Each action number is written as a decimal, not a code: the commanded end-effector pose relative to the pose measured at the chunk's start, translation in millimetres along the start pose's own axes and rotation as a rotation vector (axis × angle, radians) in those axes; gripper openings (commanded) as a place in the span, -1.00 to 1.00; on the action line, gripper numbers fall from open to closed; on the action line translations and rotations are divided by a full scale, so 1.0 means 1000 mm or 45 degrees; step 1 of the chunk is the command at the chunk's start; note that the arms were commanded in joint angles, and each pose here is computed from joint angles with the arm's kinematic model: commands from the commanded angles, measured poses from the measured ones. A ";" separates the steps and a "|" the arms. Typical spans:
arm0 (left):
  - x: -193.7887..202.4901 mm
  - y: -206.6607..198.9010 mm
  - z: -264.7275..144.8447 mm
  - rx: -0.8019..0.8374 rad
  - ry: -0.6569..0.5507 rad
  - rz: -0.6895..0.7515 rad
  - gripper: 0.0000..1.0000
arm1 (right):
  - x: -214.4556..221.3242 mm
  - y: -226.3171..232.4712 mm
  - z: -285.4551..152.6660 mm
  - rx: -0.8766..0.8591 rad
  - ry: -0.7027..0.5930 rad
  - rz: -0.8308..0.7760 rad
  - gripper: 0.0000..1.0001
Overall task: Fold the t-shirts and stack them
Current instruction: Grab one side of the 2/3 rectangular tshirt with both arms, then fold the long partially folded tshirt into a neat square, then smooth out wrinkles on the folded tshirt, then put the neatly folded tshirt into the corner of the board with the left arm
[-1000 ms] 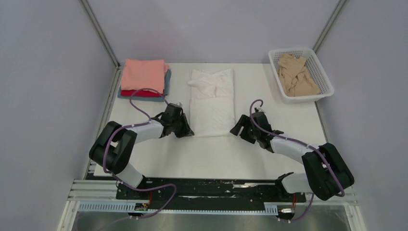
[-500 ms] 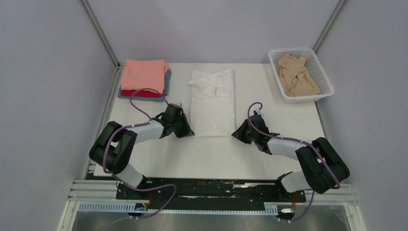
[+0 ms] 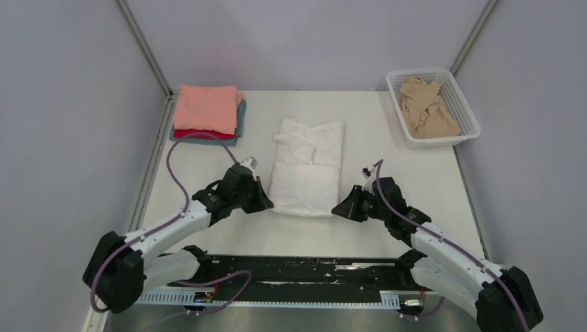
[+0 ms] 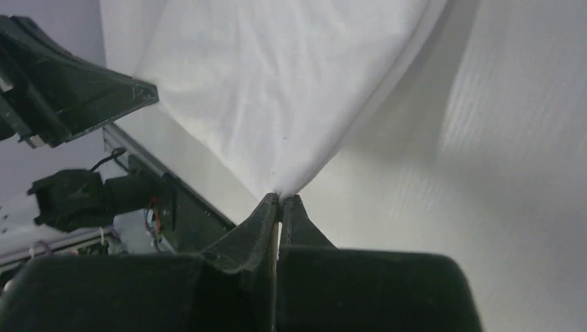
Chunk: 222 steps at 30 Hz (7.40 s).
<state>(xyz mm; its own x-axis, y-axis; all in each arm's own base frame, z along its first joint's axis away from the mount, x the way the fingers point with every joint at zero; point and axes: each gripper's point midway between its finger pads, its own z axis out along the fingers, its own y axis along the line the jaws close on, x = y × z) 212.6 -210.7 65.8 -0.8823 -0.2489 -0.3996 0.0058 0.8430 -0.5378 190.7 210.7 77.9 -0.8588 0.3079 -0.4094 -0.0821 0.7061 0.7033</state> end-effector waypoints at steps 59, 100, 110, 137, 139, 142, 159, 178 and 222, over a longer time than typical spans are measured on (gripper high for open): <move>-0.205 -0.018 0.031 -0.174 -0.323 -0.001 -1.00 | -0.222 0.021 0.020 0.118 -0.568 -0.062 -1.00; -0.210 -0.074 0.090 0.199 -0.176 0.099 1.00 | -0.230 0.039 0.119 -0.212 -0.259 -0.114 0.90; -0.220 -0.025 0.147 0.011 -0.126 -0.030 1.00 | -0.220 -0.014 0.170 -0.095 -0.166 -0.011 0.92; -0.116 -0.078 0.051 0.441 -0.051 0.039 1.00 | -0.097 0.050 0.078 -0.370 -0.022 -0.049 1.00; -0.103 -0.059 0.062 0.374 -0.017 0.003 1.00 | -0.087 0.016 0.086 -0.221 -0.013 0.000 1.00; -0.084 -0.029 0.078 0.268 0.018 -0.036 1.00 | -0.074 -0.023 0.090 -0.063 -0.003 0.040 1.00; -0.114 -0.018 0.032 0.127 -0.204 0.129 1.00 | -0.134 -0.022 0.003 0.209 -0.469 -0.161 1.00; -0.133 0.027 0.108 -0.148 0.018 0.063 1.00 | -0.134 -0.047 -0.070 0.352 -0.835 -0.102 1.00; -0.398 0.034 -0.006 -1.044 -0.826 1.059 -1.00 | -0.139 -0.072 -0.059 0.492 -0.832 -0.127 1.00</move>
<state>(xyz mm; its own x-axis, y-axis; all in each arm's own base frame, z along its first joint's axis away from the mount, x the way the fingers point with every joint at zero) 532.0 -99.1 124.0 -0.5370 0.4245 -0.7289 0.0565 0.8803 0.4711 278.3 82.5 113.1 -0.4067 0.4734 -0.7813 0.1498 0.8782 0.4542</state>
